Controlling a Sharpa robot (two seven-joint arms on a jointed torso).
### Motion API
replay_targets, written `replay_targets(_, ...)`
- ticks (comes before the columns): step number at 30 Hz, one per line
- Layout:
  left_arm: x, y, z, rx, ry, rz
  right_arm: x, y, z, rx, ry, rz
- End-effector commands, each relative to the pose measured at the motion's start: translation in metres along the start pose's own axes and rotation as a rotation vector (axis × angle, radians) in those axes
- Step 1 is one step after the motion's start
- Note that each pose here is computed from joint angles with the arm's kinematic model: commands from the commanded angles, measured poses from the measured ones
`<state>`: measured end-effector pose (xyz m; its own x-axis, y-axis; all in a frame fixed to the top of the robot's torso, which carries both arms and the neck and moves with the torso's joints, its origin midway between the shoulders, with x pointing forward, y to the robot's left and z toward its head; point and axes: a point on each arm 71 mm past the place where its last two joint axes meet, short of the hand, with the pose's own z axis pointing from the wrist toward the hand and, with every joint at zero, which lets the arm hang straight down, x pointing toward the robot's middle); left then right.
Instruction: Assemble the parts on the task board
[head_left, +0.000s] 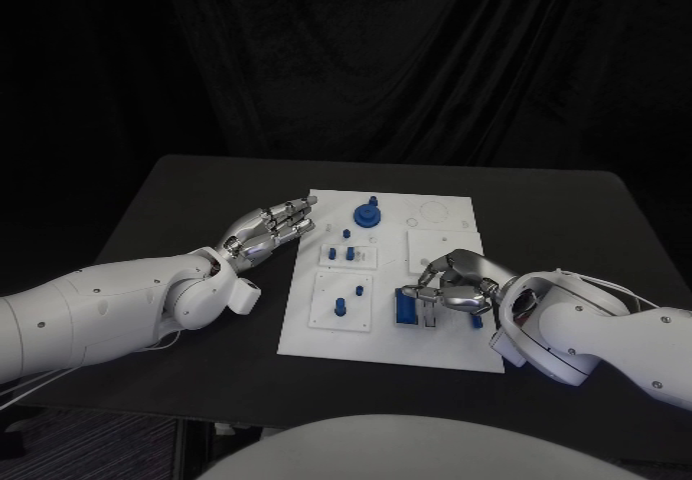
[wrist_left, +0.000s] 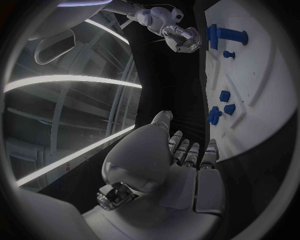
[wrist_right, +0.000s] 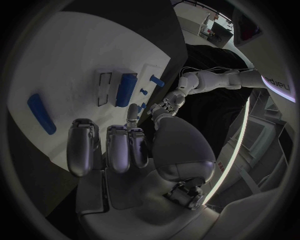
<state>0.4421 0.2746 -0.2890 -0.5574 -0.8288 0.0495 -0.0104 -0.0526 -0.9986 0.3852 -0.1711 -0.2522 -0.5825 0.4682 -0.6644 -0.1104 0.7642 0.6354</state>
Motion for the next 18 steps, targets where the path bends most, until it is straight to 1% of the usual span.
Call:
replay_targets(1, 0.0013, -0.0004, -0.0006, 0.013, 0.007, -0.012, -0.006, 0.007, -0.005, -0.109, -0.091, -0.04)
replay_targets(4, 0.0012, -0.0005, -0.0011, 0.013, 0.006, -0.012, -0.009, 0.003, -0.009, -0.105, -0.098, -0.047)
replay_targets(7, 0.0009, -0.0005, -0.0017, 0.012, 0.004, -0.011, -0.013, -0.004, -0.014, -0.085, -0.11, -0.069)
replay_targets(10, 0.0005, -0.0007, -0.0023, 0.011, 0.002, -0.01, -0.019, -0.013, -0.021, -0.05, -0.122, -0.102)
replay_targets(14, 0.0004, -0.0008, -0.0028, 0.011, -0.001, -0.008, -0.028, -0.027, -0.032, 0.015, -0.142, -0.171)
replay_targets(18, 0.0006, -0.0009, -0.0027, 0.012, -0.002, -0.007, -0.037, -0.039, -0.042, 0.071, -0.176, -0.263)
